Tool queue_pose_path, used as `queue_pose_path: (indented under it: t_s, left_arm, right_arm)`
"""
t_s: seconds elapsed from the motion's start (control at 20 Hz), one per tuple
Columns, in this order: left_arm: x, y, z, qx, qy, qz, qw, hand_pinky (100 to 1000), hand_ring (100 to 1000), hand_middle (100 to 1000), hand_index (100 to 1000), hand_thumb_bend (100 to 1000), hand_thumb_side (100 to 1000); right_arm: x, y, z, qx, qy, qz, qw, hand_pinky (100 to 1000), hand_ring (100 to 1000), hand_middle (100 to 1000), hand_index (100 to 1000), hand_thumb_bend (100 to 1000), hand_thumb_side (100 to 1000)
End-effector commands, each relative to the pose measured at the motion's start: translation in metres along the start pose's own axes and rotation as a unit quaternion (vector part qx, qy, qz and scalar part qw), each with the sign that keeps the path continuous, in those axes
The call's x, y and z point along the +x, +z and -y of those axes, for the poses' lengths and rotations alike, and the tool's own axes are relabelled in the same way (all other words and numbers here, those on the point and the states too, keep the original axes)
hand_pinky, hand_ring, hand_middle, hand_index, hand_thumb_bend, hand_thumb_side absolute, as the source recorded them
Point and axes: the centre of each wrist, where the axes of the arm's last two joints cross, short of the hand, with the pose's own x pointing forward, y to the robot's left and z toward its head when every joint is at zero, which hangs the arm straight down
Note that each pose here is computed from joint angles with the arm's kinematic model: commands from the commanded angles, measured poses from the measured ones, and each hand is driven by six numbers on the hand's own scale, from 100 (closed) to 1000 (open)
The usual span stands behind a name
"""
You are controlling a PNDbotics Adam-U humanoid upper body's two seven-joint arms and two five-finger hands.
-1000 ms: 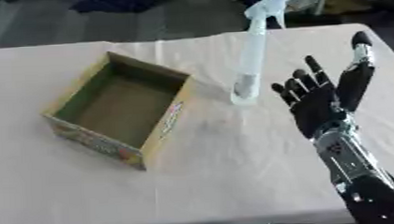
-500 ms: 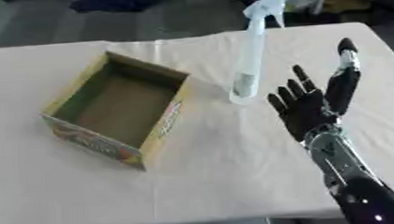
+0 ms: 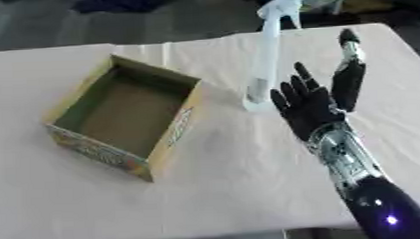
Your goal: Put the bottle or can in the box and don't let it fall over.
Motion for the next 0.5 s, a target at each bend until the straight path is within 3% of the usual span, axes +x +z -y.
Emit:
queue_pose_path:
  t_s: [0.05, 0.5]
  left_arm:
    - [0.012, -0.008, 0.0, -0.004, 0.005, 0.022, 1.0, 782, 860, 857, 889, 780, 698]
    - [0.012, -0.007, 0.002, -0.007, 0.008, 0.021, 1.0, 782, 861, 858, 889, 777, 697]
  right_arm:
    - [0.001, 0.001, -0.015, 0.012, -0.011, 0.001, 1.0, 100, 100, 100, 1000, 547, 969]
    - [-0.005, -0.01, -0.032, 0.015, -0.031, 0.018, 0.999, 100, 100, 100, 1000, 561, 944]
